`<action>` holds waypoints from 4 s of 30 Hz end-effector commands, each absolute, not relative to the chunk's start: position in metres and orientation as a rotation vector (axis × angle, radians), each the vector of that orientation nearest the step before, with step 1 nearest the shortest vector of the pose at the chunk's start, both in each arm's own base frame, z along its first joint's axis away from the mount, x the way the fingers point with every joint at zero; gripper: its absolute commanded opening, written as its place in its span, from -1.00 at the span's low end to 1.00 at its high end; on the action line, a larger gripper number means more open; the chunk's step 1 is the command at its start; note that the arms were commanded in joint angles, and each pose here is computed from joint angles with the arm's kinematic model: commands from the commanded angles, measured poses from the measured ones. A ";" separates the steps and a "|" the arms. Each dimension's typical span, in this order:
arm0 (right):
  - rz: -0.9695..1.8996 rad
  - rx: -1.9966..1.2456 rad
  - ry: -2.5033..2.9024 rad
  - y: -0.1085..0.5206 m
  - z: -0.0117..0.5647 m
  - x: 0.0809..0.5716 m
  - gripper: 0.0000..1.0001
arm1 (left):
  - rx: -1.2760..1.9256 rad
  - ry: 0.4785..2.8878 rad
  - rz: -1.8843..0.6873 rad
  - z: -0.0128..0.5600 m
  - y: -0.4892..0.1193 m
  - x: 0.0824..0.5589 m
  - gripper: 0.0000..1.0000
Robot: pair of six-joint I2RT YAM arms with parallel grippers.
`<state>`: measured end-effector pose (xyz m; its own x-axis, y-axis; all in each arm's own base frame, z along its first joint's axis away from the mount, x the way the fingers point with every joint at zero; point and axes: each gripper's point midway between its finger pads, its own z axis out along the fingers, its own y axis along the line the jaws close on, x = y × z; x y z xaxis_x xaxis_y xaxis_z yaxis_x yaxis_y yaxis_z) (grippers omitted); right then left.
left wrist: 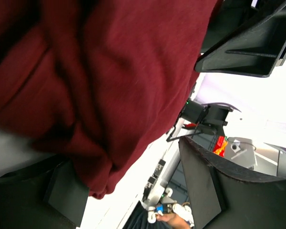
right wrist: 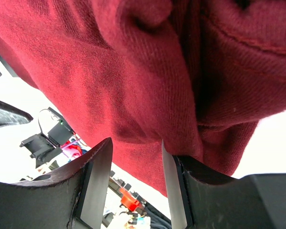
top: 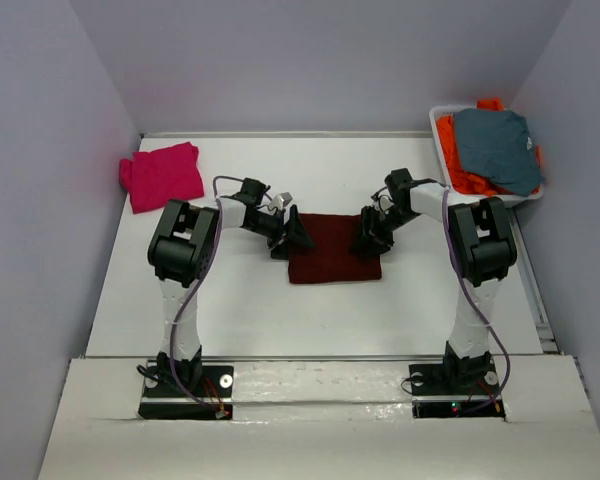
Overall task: Fold and stack the t-shirts
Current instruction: Neatly place the folded tshirt to the corner
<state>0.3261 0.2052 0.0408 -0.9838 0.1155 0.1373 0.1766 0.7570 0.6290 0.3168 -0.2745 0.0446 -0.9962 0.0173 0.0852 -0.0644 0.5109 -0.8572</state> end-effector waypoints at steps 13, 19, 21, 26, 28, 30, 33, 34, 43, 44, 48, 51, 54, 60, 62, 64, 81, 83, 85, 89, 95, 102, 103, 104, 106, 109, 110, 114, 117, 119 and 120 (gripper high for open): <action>-1.037 -0.216 -2.887 0.207 0.028 0.328 0.04 | -0.075 -2.613 1.492 0.031 -0.334 0.318 0.64; -1.034 -0.220 -2.884 0.207 0.026 0.326 0.04 | -0.081 -2.590 1.497 0.029 -0.344 0.318 0.64; -1.035 -0.222 -2.881 0.207 0.025 0.326 0.04 | -0.087 -2.586 1.491 0.028 -0.348 0.316 0.62; -1.033 -0.225 -2.879 0.207 0.024 0.325 0.04 | -0.092 -2.587 1.489 0.026 -0.351 0.313 0.26; -1.030 -0.226 -2.879 0.206 0.024 0.324 0.04 | -0.093 -2.592 1.490 0.026 -0.351 0.314 -0.20; -1.030 -0.226 -2.882 0.206 0.024 0.325 0.04 | -0.088 -2.591 1.481 0.024 -0.350 0.312 -0.44; -1.028 -0.226 -2.881 0.206 0.024 0.324 0.04 | -0.090 -2.600 1.476 0.023 -0.349 0.313 -0.87; -1.028 -0.225 -2.880 0.206 0.024 0.323 0.04 | -0.100 -2.604 1.477 0.024 -0.349 0.314 -0.89; -1.013 -0.216 -2.948 0.202 0.039 0.331 0.07 | -0.155 -2.828 1.259 0.018 -0.335 0.334 -0.89; -0.990 -0.226 -2.962 0.200 0.037 0.332 0.11 | -0.199 -2.845 1.284 0.023 -0.337 0.340 -0.89; -0.956 -0.242 -3.080 0.193 0.065 0.347 0.46 | -0.183 -3.079 0.961 0.017 -0.310 0.364 -0.89; -0.948 -0.241 -3.107 0.192 0.077 0.352 0.50 | -0.136 -3.250 0.655 0.019 -0.282 0.387 -0.89; -0.937 -0.235 -3.114 0.191 0.083 0.354 0.51 | -0.066 -3.400 0.267 0.025 -0.245 0.411 -0.89; -0.894 -0.211 -3.108 0.187 0.085 0.349 0.52 | 0.068 -3.533 -0.209 0.043 -0.191 0.444 -0.89; -0.888 -0.207 -3.103 0.187 0.084 0.348 0.52 | 0.112 -3.544 -0.300 0.048 -0.177 0.448 -0.89; -0.888 -0.204 -3.092 0.187 0.084 0.346 0.52 | 0.202 -3.566 -0.414 0.058 -0.152 0.462 -0.89; -0.817 -0.186 -3.058 0.180 0.085 0.329 0.52 | 0.604 -3.521 -1.092 0.113 -0.012 0.529 -0.89; -0.807 -0.187 -3.057 0.179 0.086 0.328 0.52 | 0.622 -3.529 -1.130 0.122 -0.005 0.535 -0.89; -0.796 -0.185 -3.056 0.178 0.086 0.328 0.52 | 0.682 -3.504 -1.201 0.130 0.017 0.540 -0.89; -0.783 -0.194 -3.047 0.177 0.087 0.326 0.52 | 0.769 -3.483 -1.248 0.139 0.042 0.543 -0.89; -0.776 -0.218 -3.022 0.179 0.085 0.326 0.52 | 0.874 -3.453 -1.263 0.141 0.077 0.546 -0.89; -0.720 -0.248 -3.008 0.175 0.088 0.327 0.52 | 0.973 -3.474 -1.220 0.148 0.102 0.553 -0.89; -0.716 -0.257 -3.012 0.175 0.090 0.330 0.52 | 0.988 -3.474 -1.216 0.149 0.108 0.555 -0.89; -0.712 -0.262 -3.010 0.176 0.092 0.330 0.52 | 0.987 -3.481 -1.212 0.149 0.107 0.557 -0.89; -0.697 -0.272 -2.995 0.175 0.091 0.329 0.52 | 0.986 -3.495 -1.174 0.145 0.110 0.561 -0.89; -0.680 -0.278 -2.983 0.178 0.089 0.329 0.52 | 1.017 -3.502 -1.137 0.142 0.121 0.564 -0.89; -0.671 -0.288 -2.981 0.178 0.091 0.330 0.52 | 1.023 -3.502 -1.125 0.141 0.125 0.565 -0.89; -0.659 -0.302 -2.964 0.183 0.091 0.330 0.52 | 1.050 -3.494 -1.114 0.137 0.139 0.565 -0.89; -0.646 -0.313 -2.957 0.186 0.091 0.330 0.52 | 1.085 -3.499 -1.066 0.135 0.149 0.566 -0.89; -0.636 -0.325 -2.941 0.186 0.088 0.330 0.52 | 1.106 -3.497 -1.057 0.136 0.154 0.565 -0.89; -0.637 -0.311 -2.946 0.191 0.089 0.331 0.52 | 1.103 -3.505 -1.045 0.137 0.153 0.566 -0.89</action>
